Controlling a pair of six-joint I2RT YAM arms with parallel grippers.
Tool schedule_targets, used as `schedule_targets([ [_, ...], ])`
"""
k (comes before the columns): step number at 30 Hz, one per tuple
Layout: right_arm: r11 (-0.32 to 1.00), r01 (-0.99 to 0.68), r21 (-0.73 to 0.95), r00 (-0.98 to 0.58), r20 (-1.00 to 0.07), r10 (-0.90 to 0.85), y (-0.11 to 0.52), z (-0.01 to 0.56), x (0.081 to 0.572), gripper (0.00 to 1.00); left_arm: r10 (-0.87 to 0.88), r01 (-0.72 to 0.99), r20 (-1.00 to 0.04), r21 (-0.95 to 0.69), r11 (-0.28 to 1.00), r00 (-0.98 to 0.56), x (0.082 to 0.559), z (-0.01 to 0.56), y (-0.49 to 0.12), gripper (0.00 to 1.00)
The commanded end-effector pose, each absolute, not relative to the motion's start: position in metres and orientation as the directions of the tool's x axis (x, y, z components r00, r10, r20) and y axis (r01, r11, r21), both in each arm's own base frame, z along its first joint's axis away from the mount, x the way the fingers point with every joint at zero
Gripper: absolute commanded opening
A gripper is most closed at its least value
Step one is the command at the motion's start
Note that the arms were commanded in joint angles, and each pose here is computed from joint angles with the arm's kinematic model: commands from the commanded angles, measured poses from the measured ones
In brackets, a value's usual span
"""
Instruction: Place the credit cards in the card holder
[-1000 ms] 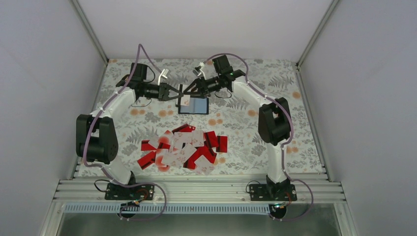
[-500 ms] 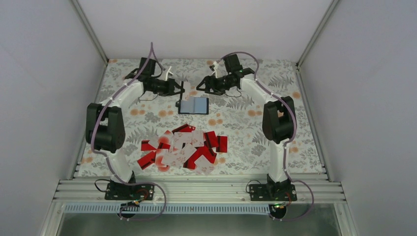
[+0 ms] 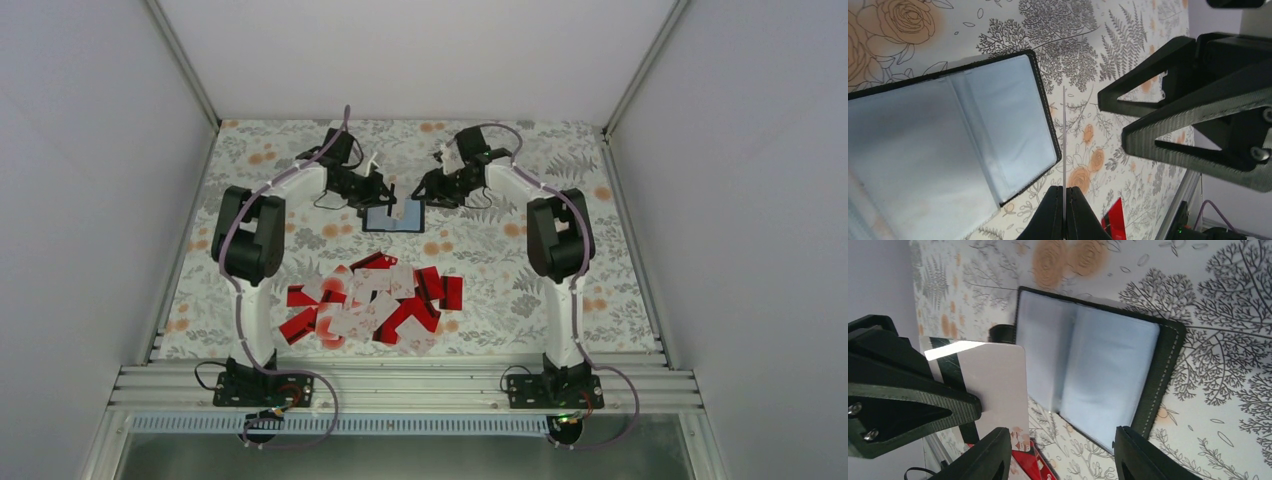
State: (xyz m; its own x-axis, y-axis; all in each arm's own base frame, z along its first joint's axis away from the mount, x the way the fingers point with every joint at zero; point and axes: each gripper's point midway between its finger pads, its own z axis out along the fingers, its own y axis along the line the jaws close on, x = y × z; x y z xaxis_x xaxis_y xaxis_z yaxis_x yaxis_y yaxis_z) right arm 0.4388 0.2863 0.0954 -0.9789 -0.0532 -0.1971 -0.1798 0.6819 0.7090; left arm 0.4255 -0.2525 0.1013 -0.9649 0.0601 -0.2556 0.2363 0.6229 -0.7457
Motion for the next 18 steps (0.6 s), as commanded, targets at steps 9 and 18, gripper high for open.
schedule_targets([
  [9, 0.682, -0.109, 0.723, -0.992, -0.121, -0.031, 0.285, 0.056, 0.440, 0.40, -0.001, 0.146, -0.206, -0.692, 0.707, -0.978, 0.451, 0.074, -0.250, 0.02],
  [18, 0.679, -0.090, 0.728, -0.996, -0.086, -0.039, 0.286, 0.037, 0.438, 0.32, -0.002, 0.124, -0.184, -0.673, 0.729, -0.983, 0.450, 0.059, -0.246, 0.03],
])
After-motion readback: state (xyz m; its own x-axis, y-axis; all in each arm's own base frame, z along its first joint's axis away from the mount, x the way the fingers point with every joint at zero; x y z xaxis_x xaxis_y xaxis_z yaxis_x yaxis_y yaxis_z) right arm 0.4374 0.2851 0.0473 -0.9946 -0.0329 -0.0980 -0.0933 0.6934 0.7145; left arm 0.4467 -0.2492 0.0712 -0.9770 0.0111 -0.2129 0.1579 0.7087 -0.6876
